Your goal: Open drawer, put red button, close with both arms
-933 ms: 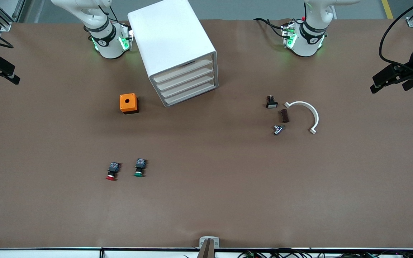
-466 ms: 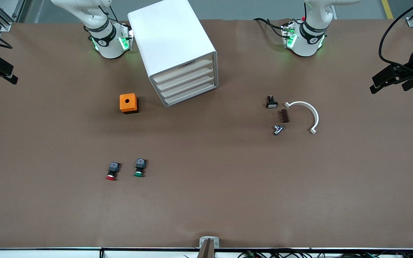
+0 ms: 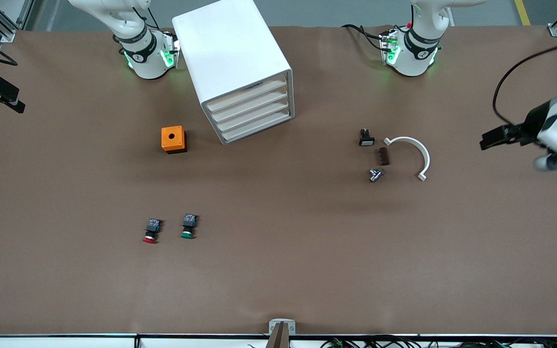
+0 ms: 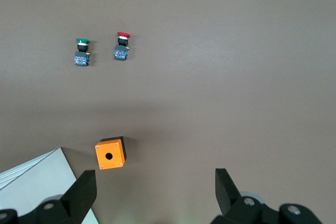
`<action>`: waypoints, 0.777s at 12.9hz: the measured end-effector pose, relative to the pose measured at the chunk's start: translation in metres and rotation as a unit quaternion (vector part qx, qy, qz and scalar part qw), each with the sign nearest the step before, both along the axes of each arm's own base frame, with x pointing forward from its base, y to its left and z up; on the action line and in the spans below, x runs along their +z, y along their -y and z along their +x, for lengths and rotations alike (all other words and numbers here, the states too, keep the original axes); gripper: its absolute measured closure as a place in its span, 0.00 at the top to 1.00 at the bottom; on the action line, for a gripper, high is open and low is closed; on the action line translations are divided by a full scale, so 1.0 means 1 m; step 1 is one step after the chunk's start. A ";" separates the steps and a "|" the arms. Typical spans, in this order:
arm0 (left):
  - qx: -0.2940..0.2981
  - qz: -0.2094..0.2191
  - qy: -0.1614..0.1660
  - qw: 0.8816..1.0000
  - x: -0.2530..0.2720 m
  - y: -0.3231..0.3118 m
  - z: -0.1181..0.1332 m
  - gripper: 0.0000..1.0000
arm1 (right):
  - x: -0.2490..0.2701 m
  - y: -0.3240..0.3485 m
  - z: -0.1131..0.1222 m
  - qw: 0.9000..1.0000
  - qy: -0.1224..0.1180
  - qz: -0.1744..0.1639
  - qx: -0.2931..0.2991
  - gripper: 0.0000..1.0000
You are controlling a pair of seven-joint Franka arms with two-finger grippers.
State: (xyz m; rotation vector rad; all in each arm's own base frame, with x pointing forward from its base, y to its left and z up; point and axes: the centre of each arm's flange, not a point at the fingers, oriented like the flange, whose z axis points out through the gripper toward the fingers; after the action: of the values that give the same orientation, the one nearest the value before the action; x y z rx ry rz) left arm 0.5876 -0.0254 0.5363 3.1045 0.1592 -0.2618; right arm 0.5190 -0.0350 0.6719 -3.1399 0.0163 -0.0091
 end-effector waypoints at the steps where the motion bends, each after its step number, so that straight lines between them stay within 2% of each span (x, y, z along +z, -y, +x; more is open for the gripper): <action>1: -0.003 0.000 -0.020 1.000 -0.024 0.004 0.008 1.00 | 0.000 0.002 0.000 1.000 0.000 0.000 -0.002 1.00; 4: -0.012 0.008 -0.082 0.997 -0.099 0.039 0.023 1.00 | -0.003 0.010 0.000 1.000 -0.004 -0.001 -0.009 1.00; 6: 0.009 0.026 -0.112 0.993 -0.139 0.075 0.025 1.00 | -0.033 0.012 0.013 0.999 -0.032 0.000 -0.010 1.00; 8: 0.035 0.048 -0.128 0.990 -0.166 0.112 0.025 1.00 | -0.100 0.015 0.049 0.997 -0.080 0.002 -0.011 1.00; 9: 0.051 0.060 -0.131 0.988 -0.176 0.132 0.025 1.00 | -0.135 0.017 0.070 0.995 -0.095 0.001 -0.011 1.00; 10: 0.068 0.073 -0.134 0.986 -0.184 0.152 0.022 1.00 | -0.163 0.019 0.090 0.996 -0.094 0.000 -0.011 1.00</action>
State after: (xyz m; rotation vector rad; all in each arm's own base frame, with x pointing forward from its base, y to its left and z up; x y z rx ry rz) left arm 0.6101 -0.1777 0.3520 3.1679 0.4104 -0.6915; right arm 0.6090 -0.0537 0.5086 -3.1267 0.0505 0.2865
